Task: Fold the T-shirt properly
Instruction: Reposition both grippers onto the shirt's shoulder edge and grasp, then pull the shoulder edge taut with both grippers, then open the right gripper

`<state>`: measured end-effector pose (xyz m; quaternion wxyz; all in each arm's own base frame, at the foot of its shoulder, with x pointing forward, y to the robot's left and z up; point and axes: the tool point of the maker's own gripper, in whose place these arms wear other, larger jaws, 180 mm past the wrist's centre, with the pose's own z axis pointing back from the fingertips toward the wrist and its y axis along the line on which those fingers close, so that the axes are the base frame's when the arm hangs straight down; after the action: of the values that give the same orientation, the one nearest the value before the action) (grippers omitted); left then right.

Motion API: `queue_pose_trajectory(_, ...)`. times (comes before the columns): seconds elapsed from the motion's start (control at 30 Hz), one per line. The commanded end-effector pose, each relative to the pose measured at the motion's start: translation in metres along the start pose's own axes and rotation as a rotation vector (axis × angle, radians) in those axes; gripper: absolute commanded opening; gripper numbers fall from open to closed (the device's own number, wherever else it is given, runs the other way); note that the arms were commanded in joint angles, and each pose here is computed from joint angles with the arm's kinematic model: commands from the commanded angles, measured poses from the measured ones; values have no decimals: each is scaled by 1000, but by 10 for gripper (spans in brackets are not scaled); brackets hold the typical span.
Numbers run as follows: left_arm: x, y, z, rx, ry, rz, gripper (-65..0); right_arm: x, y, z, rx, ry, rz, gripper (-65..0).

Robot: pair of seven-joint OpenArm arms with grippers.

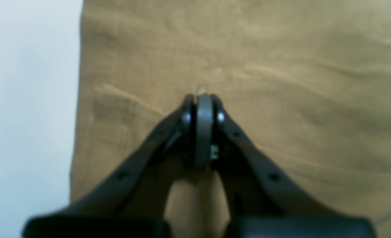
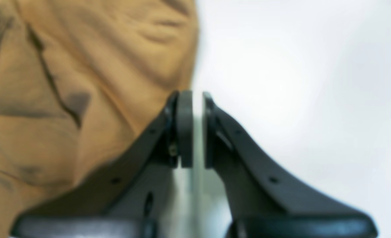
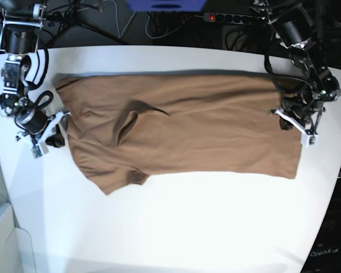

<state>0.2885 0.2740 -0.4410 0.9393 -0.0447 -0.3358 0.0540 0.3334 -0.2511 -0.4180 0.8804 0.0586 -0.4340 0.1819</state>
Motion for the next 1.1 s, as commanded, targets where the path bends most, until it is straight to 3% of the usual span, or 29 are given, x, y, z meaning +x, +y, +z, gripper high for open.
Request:
queue_pose_trajectory(0.0, -14, 8, 3, 36, 74, -25, -632, 24, -11, 6, -19, -67, 23, -609)
queue_pose_trajectory(0.1, -15, 8, 3, 37, 75, -25, -632, 39, -15, 14, -38, -102, 54, -608)
queue_pose_trajectory(0.27, -17, 12, 3, 42, 82, -23, -632, 52, -23, 38, -104, -69, 110, -612)
queue_pose_trajectory(0.43, -13, 11, 4, 42, 73, -29, -632, 59, 14, 54, -83, -103, 157, -609)
queue_pose_trajectory(0.7, -14, 10, 4, 40, 74, -28, -632, 21, 68, 52, -10, -71, 42, -612)
queue_pose_trajectory(1.07, -14, 12, 3, 43, 77, -30, -633, -27, 91, 55, 31, 18, -44, -615)
